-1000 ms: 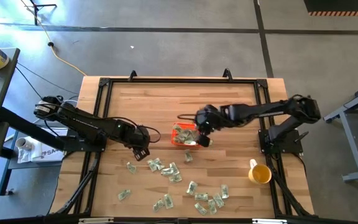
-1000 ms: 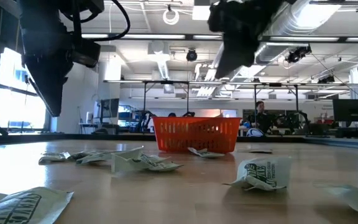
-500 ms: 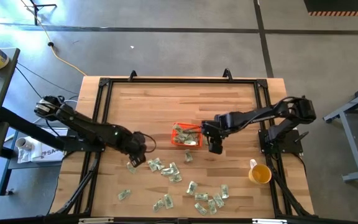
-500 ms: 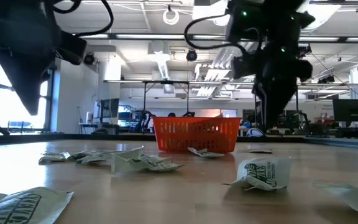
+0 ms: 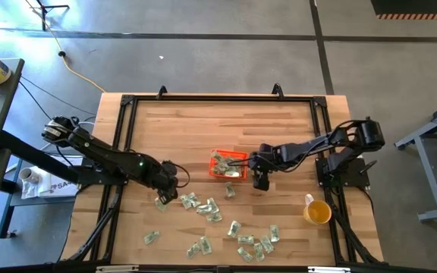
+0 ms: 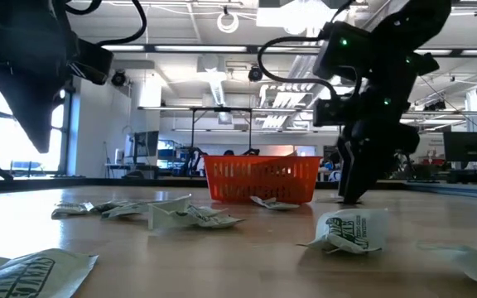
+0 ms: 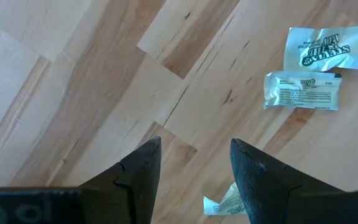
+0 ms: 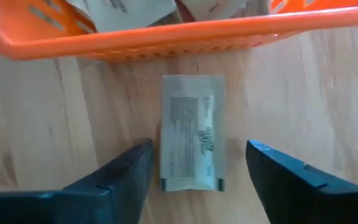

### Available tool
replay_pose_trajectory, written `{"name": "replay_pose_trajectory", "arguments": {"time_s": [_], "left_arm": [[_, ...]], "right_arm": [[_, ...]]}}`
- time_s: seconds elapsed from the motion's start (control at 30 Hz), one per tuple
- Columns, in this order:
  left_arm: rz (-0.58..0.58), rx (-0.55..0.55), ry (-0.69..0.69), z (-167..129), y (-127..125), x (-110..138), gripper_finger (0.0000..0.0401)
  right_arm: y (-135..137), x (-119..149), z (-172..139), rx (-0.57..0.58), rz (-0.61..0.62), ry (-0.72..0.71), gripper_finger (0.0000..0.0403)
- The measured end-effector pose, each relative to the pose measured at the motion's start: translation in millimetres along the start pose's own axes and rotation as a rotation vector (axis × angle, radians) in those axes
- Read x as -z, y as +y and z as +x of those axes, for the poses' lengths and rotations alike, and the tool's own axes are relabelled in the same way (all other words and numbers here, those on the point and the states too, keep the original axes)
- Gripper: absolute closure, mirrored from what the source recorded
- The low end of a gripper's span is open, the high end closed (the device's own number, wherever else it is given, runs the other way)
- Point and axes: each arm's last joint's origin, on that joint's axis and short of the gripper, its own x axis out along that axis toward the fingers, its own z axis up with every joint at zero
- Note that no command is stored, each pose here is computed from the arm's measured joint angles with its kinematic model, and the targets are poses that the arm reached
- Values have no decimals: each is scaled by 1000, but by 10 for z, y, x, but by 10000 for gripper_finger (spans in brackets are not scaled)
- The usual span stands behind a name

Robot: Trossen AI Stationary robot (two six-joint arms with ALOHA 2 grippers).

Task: Pick and place Stevia / Truvia into bins
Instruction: Put the light green stevia packet into the orange bin

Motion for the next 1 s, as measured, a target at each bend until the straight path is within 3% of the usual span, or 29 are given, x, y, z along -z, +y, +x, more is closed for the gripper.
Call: {"name": "replay_pose_trajectory", "arguments": {"time_s": [0.17,0.43,0.6,0.73,0.87,1.0], "left_arm": [[4,-8,-11,0,3,-4,176],[4,-24,-37,0,7,-12,176],[-2,-27,-34,0,10,-9,176],[-42,-33,14,23,37,26,176],[-96,-7,151,170,103,160,176],[-144,40,165,285,73,334,176]], "right_arm": [[12,27,25,-14,33,-8,220],[-3,30,31,-56,128,12,389],[22,-32,-12,-86,186,46,387],[141,-163,-192,-121,106,73,396],[231,-347,-439,-141,41,79,399],[245,-650,-685,-99,36,-28,400]]}}
